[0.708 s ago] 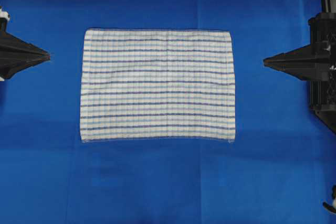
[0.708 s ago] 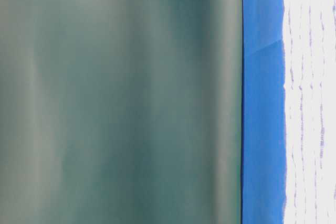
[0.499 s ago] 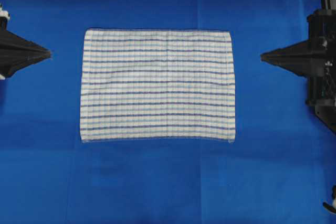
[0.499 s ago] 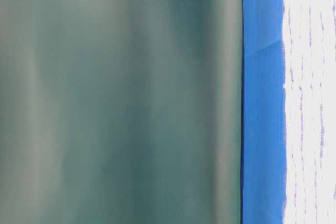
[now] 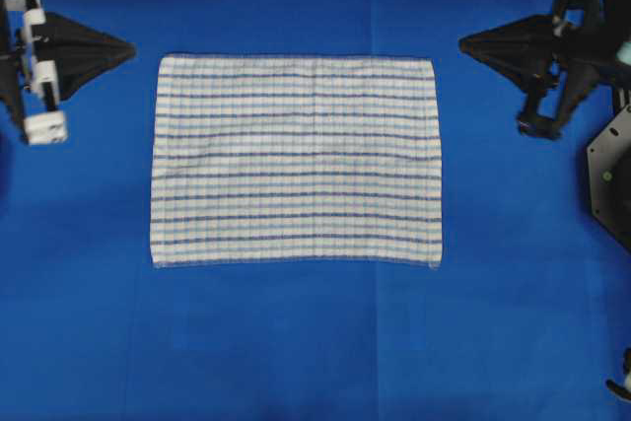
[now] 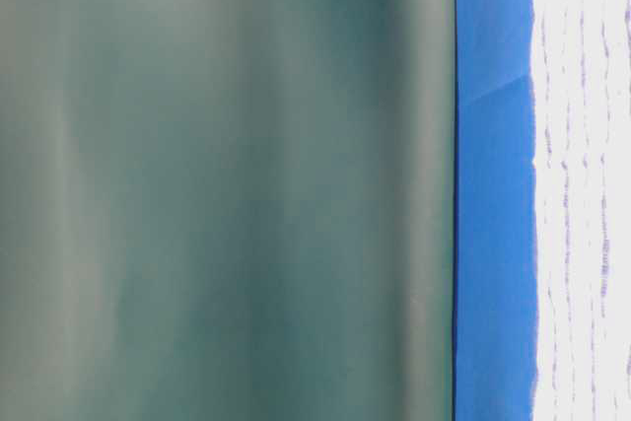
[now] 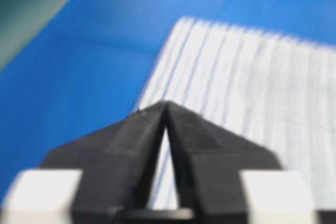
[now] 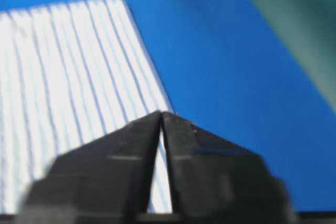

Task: Fold the blue towel.
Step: 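Move both grippers to the far corners of the striped towel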

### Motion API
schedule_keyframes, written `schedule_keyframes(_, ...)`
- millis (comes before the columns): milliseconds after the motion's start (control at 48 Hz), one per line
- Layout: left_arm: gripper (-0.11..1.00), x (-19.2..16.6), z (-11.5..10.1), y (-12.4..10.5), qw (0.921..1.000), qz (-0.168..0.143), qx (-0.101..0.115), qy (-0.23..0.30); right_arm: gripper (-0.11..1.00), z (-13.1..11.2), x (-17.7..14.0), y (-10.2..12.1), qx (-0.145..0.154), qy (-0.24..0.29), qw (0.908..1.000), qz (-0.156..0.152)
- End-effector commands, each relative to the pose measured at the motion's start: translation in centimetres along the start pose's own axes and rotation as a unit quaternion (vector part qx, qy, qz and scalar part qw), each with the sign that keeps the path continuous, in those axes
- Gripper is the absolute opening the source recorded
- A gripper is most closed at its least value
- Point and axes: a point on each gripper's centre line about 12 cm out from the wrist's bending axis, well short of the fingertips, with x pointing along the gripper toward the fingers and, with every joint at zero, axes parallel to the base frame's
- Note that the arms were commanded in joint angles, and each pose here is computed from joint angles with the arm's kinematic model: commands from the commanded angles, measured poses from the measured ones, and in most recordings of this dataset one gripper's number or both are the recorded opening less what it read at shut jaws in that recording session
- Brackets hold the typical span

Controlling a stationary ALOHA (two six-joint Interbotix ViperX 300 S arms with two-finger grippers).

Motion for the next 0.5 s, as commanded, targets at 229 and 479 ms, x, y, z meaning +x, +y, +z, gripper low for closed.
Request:
schedule_keyframes(229,0.75,4.1,-3.8,2.6,0.9961,0.051,-0.030,0.065,0.79,-3.7,4.2,-3.1,0.019,0.075,0.9952,-0.060)
schedule_keyframes(479,0.70,5.9,-6.8,4.4,0.9917,0.081,-0.040,0.091,0.72,-7.1,6.4,-5.5,0.032,0.109,0.9886,-0.099)
